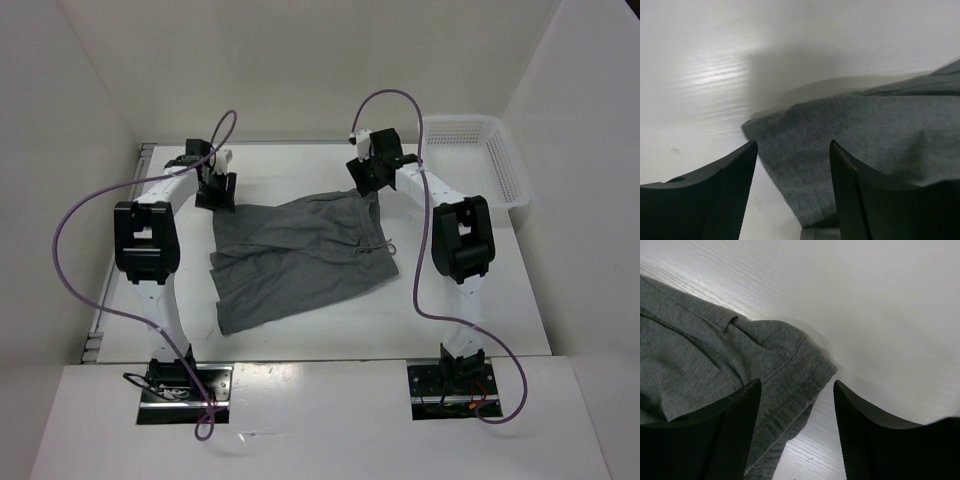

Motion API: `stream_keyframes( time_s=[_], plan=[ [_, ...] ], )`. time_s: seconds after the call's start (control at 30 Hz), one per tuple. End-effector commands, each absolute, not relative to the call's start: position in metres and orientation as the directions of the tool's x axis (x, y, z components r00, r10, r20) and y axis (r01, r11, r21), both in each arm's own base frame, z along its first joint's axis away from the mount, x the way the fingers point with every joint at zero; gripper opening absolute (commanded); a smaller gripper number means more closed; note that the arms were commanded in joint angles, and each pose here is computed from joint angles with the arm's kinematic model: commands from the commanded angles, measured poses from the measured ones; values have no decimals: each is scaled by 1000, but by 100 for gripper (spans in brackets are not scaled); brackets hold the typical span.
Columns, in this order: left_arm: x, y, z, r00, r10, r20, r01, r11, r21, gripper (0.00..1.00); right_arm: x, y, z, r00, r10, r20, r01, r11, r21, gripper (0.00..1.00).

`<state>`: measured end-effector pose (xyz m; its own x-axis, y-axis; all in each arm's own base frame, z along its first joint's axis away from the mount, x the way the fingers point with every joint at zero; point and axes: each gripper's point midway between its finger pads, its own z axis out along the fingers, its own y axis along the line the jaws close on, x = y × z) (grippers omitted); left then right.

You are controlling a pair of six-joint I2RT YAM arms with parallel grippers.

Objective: Fold and stack the shorts
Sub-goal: Flatten the shorts out, then fold the shorts

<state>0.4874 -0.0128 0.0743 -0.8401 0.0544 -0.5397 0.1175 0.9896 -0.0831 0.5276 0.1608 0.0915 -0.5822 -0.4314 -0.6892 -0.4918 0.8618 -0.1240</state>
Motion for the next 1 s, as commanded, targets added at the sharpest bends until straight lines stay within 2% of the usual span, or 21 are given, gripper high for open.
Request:
stream_keyframes(
  time_s=[0.0, 0.13, 0.27, 0.37, 0.43, 0.47, 0.53, 0.57, 0.6, 0.67, 0.7, 0.73, 0.77, 0.8, 0.87, 0.97],
  plan=[
    [494, -17, 62, -853, 51, -519, 134, 983, -122, 68, 536, 164, 90, -561, -448, -697, -497, 855, -150, 66],
    [483, -9, 32, -892, 51, -449, 104, 990, -95, 70, 537, 161, 72, -568, -484, -666, -515, 840, -171, 77],
    [463, -5, 8, -923, 50, -382, 87, 993, -80, 71, 540, 159, 52, -584, -500, -640, -519, 836, -179, 78],
    [463, -3, 0, -924, 50, -378, 83, 994, -69, 71, 547, 157, 40, -591, -511, -624, -514, 835, -197, 80],
    [459, -3, -3, -929, 50, -367, 82, 994, -71, 67, 548, 154, 26, -607, -516, -604, -508, 837, -205, 80],
    [459, -3, -3, -929, 50, -367, 82, 994, -71, 59, 552, 153, 25, -609, -517, -602, -499, 839, -215, 81],
    [449, -4, -7, -938, 50, -343, 80, 994, -73, 49, 550, 152, 10, -621, -531, -576, -512, 832, -214, 79],
    [449, -8, -7, -938, 59, -343, 89, 993, -73, 44, 550, 152, 7, -627, -533, -569, -514, 831, -212, 66],
    [446, -8, -7, -941, 59, -333, 88, 993, -74, 30, 549, 152, 2, -636, -527, -564, -510, 835, -205, 59],
    [446, -9, -7, -941, 59, -333, 91, 992, -83, 12, 548, 152, -1, -648, -518, -558, -505, 841, -195, 43],
    [447, -9, -2, -937, 59, -345, 92, 992, -82, 6, 551, 151, 0, -651, -507, -566, -488, 850, -200, 27],
    [449, -9, 4, -932, 59, -358, 93, 992, -80, 0, 558, 152, 7, -643, -493, -586, -469, 858, -209, 19],
    [459, -9, 14, -917, 59, -394, 96, 992, -76, 0, 561, 150, 11, -639, -492, -591, -457, 861, -222, 13],
    [470, -6, 27, -899, 59, -435, 93, 994, -56, 0, 569, 146, 18, -637, -477, -606, -418, 874, -248, 2],
    [488, 0, 50, -868, 60, -494, 80, 997, -20, 0, 588, 143, 53, -591, -450, -670, -356, 890, -285, 0],
    [527, 12, 114, -770, 62, -635, 41, 998, 48, 0, 605, 139, 112, -522, -405, -751, -264, 914, -309, 0]
  ],
)
